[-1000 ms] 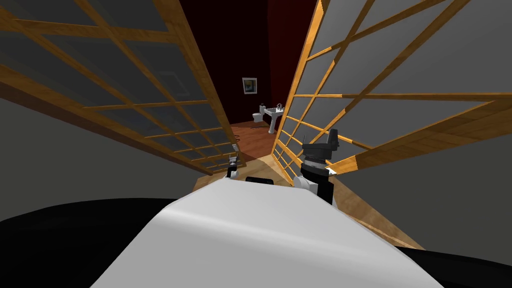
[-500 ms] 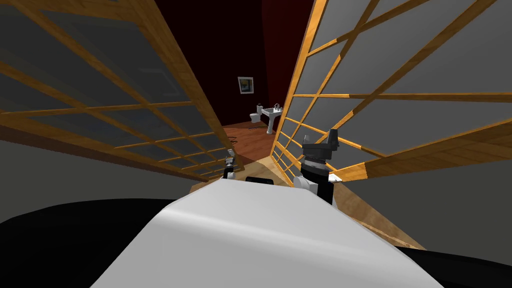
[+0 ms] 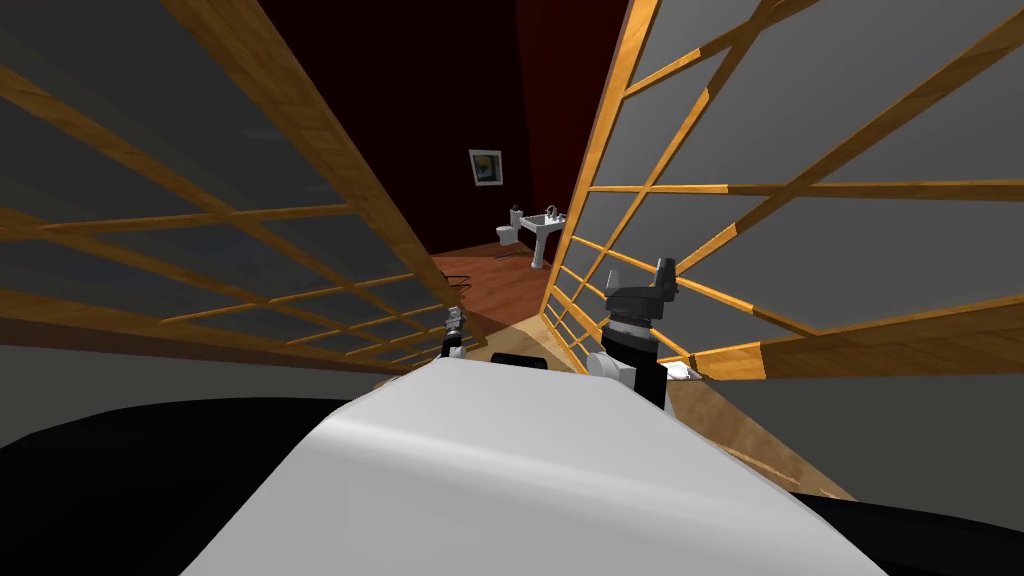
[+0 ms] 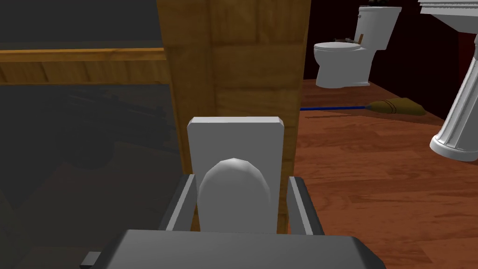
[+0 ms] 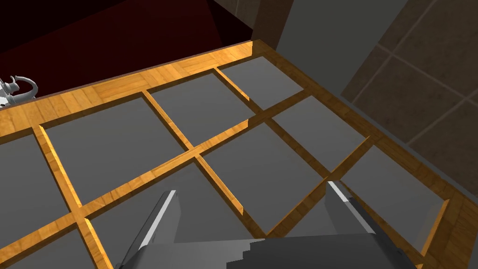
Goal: Pull the door open
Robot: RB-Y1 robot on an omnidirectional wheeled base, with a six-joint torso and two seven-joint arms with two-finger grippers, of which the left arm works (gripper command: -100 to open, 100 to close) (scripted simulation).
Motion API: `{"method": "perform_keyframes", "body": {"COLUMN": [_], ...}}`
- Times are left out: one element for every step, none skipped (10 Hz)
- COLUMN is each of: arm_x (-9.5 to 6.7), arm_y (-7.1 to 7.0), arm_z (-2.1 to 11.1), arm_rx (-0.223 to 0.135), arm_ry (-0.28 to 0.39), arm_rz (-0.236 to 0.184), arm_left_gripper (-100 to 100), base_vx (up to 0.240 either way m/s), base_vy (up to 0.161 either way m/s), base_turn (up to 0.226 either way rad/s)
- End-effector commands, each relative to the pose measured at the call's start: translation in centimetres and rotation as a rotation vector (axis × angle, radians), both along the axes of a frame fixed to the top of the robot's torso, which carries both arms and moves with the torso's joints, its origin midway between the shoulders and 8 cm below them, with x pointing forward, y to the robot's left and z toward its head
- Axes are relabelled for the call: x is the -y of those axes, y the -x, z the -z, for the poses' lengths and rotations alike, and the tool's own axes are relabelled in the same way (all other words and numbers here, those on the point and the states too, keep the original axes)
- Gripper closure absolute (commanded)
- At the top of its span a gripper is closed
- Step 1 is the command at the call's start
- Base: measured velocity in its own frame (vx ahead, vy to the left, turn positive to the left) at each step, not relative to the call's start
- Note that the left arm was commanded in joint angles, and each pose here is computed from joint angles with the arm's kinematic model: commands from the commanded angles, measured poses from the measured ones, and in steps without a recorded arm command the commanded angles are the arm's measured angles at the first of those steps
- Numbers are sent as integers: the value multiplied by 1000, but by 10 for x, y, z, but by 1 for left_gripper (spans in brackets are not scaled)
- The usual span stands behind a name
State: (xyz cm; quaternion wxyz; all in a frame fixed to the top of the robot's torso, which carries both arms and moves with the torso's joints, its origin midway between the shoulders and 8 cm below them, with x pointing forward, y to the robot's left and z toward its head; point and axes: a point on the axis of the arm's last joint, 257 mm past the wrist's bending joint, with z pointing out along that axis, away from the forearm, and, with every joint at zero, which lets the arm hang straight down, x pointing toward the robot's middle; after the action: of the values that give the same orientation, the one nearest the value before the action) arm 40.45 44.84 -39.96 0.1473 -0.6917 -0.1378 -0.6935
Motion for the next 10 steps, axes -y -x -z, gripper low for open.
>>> {"method": "perform_keyframes", "body": {"arm_x": [0, 0, 0, 0, 0, 3, 4, 6, 8, 12], "arm_y": [0, 0, 0, 0, 0, -1, -1, -1, -2, -2], "arm_z": [0, 0, 0, 0, 0, 1, 0, 0, -1, -1], "arm_rx": [-1, -1, -1, -1, -1, -3, -3, -1, -1, 0], "arm_ry": [0, 0, 0, 0, 0, 1, 1, 2, 3, 6], "arm_rz": [1, 1, 1, 1, 1, 20, 26, 40, 56, 81], "arm_left_gripper": [100, 100, 100, 100, 100, 100, 100, 100, 100, 100], "base_vx": [-39, -24, -13, -6, 0, -108, -188, -221, -208, -223], "base_vy": [3, 3, 0, -3, 0, -7, 14, -10, 13, 50], "base_turn": [-1, -17, -4, 2, 0, -64, -83, -85, -80, -129]}}
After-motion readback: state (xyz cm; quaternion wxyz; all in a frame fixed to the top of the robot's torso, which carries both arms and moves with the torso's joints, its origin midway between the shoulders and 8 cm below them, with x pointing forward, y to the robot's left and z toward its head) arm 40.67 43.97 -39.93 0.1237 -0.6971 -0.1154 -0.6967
